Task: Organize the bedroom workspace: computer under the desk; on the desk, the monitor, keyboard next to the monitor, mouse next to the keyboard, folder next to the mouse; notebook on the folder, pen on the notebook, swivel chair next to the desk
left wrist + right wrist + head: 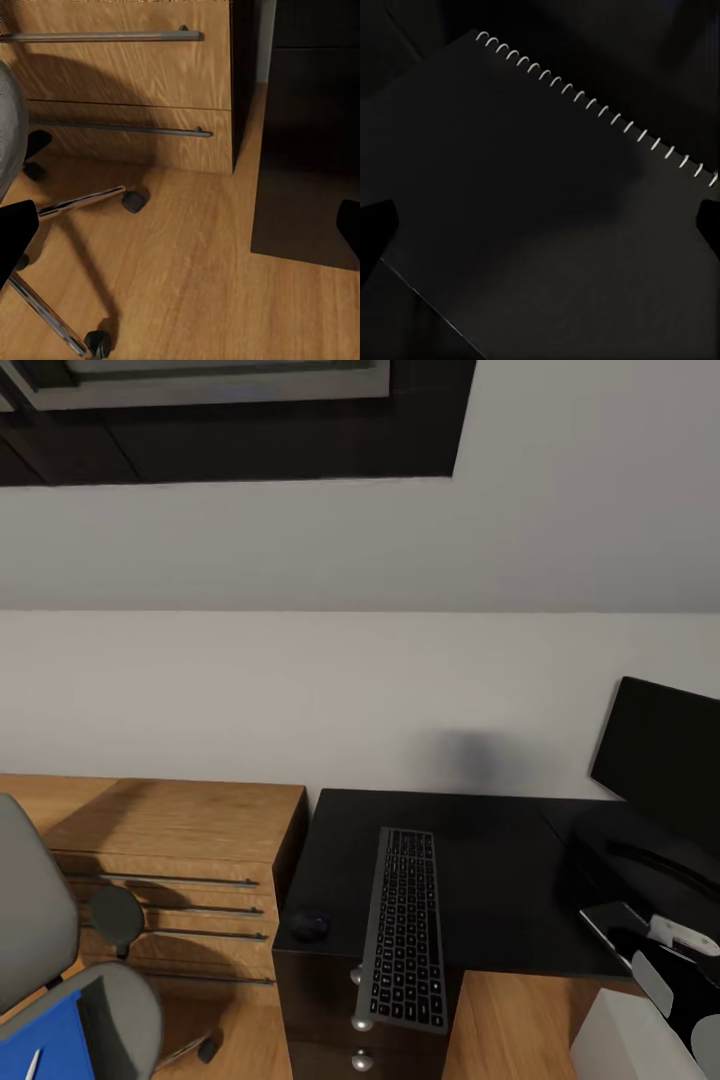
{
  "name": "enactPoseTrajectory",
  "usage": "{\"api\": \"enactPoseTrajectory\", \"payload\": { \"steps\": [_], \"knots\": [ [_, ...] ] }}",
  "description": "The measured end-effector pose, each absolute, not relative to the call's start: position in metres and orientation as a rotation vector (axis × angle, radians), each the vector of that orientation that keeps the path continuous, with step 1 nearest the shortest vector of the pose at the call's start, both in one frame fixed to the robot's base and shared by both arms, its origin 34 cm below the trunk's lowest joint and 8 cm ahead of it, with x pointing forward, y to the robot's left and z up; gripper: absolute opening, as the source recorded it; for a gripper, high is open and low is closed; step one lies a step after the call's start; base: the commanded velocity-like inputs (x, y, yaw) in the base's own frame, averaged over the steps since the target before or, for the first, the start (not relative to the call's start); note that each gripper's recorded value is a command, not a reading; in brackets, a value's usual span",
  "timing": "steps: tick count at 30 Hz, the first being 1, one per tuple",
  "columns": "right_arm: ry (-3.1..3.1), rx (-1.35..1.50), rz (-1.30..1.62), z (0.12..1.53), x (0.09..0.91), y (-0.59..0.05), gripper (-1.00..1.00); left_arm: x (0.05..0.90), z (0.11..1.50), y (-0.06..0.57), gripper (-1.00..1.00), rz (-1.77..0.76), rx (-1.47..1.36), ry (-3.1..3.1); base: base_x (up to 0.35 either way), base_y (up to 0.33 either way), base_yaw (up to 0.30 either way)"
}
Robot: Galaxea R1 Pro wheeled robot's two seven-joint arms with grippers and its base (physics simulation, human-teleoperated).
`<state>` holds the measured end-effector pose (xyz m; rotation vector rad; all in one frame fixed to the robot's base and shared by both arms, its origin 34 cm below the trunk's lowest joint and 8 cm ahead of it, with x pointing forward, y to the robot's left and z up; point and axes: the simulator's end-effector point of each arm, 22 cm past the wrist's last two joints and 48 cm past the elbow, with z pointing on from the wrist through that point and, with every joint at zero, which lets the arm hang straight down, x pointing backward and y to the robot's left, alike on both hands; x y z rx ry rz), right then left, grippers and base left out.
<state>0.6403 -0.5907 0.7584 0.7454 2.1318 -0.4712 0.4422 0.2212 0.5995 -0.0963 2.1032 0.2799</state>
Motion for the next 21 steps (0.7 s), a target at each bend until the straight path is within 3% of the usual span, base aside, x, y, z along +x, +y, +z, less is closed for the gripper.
{"api": "enactPoseTrajectory", "payload": {
  "steps": [21],
  "knots": [
    [2.097,0.741,-0.476,0.795,0.643,-0.593,1.00,0.441,0.631,0.222,1.00,0.281,-0.096,2.104,0.000,0.000,0.000]
  ]
}}
